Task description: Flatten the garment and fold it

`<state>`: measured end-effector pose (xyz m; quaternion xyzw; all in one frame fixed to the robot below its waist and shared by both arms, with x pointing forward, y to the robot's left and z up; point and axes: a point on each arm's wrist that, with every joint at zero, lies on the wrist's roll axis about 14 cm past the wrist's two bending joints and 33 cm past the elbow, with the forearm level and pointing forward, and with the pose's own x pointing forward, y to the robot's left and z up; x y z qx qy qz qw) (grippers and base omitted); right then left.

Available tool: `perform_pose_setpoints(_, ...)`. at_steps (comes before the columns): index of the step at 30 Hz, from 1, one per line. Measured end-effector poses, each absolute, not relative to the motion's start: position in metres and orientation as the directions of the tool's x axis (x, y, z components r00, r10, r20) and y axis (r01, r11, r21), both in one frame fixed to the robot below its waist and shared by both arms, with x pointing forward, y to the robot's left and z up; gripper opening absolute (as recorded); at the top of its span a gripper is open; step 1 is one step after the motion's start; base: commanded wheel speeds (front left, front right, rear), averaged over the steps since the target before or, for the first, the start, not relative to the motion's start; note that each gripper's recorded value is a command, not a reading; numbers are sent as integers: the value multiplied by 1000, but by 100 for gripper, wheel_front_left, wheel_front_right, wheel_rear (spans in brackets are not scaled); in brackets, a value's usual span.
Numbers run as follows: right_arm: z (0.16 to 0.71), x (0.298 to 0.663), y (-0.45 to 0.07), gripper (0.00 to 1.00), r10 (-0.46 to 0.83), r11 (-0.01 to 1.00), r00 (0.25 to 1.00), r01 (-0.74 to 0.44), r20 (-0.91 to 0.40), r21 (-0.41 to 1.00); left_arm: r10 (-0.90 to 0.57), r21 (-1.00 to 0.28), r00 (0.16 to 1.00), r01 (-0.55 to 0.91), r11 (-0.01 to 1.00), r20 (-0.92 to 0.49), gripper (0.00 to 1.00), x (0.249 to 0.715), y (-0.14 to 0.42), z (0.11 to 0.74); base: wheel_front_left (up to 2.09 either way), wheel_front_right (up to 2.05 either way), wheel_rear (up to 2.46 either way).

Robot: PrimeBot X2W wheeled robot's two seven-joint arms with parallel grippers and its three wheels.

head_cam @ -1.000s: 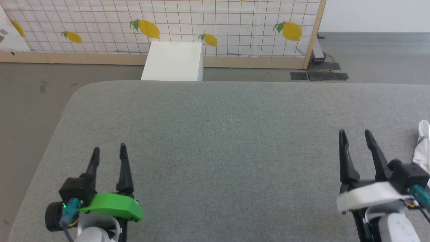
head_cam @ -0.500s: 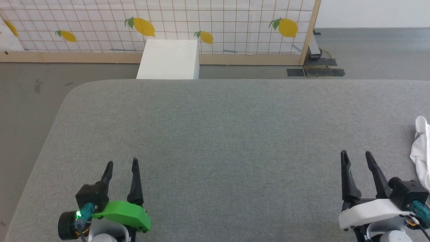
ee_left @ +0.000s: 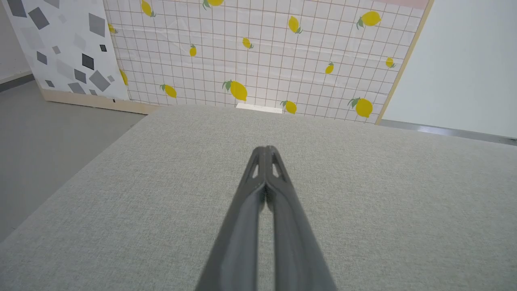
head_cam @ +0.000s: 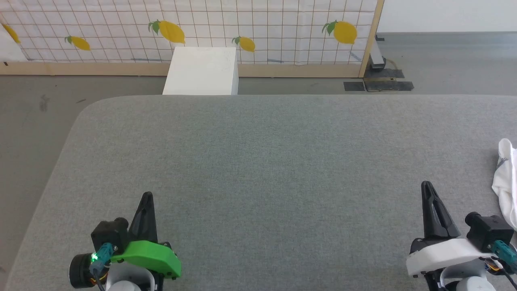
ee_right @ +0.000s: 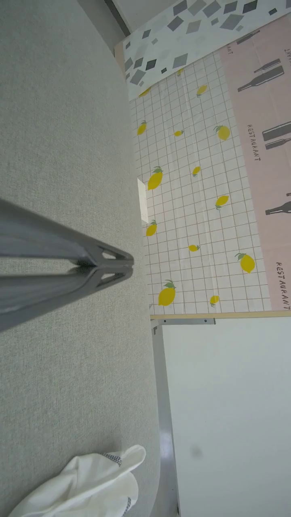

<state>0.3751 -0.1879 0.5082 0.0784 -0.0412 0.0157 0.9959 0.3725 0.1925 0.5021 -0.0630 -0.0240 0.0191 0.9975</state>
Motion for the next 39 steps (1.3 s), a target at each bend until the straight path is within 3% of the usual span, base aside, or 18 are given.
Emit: perform_pose_setpoints(39, 516, 377, -178, 0, 69, 993, 996, -75, 61, 92, 16, -69, 999, -12, 998, 45, 0, 377, 186, 515, 0, 0, 0)
